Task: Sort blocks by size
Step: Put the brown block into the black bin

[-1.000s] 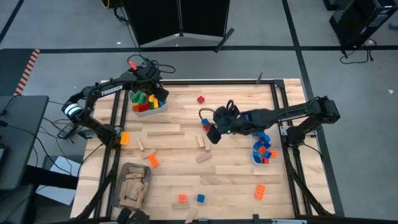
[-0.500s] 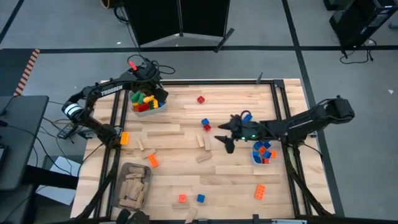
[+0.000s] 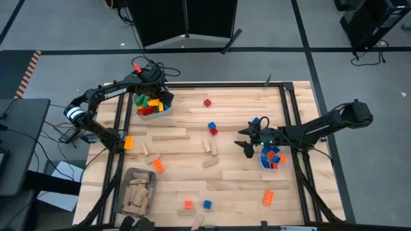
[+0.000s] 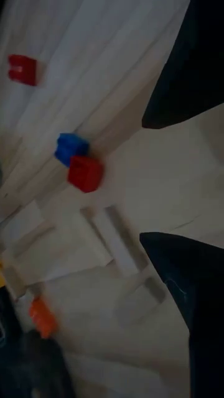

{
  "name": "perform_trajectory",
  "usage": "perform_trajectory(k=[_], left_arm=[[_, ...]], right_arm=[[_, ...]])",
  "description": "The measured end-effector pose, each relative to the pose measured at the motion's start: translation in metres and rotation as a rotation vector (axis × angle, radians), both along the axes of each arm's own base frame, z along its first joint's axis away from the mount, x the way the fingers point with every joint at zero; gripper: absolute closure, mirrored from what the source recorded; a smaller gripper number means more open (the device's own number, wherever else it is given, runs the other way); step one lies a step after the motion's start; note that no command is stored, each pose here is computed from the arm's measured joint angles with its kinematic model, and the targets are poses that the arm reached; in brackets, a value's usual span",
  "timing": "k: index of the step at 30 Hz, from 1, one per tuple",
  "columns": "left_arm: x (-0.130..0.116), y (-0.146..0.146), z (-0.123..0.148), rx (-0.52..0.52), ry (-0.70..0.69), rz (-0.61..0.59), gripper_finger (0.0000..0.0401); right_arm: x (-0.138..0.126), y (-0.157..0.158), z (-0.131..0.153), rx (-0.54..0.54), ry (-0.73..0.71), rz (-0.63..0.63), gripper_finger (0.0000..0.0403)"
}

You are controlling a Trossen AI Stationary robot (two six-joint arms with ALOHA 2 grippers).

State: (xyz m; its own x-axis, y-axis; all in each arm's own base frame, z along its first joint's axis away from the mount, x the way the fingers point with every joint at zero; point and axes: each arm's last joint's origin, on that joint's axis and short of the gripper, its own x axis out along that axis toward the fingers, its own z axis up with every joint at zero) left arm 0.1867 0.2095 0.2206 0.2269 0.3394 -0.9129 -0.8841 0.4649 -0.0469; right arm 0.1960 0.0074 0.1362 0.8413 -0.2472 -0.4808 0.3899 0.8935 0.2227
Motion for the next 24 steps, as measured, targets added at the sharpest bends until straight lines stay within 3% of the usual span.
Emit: perform_trajectory(k=[24], left_arm=[[0.0003,0.0004,0.0005,0.008,-0.002,-0.006,0.0192]], right_arm=[[-0.0017,-0.0001,-0.002,0.0,0.002,0.0,0.0105]])
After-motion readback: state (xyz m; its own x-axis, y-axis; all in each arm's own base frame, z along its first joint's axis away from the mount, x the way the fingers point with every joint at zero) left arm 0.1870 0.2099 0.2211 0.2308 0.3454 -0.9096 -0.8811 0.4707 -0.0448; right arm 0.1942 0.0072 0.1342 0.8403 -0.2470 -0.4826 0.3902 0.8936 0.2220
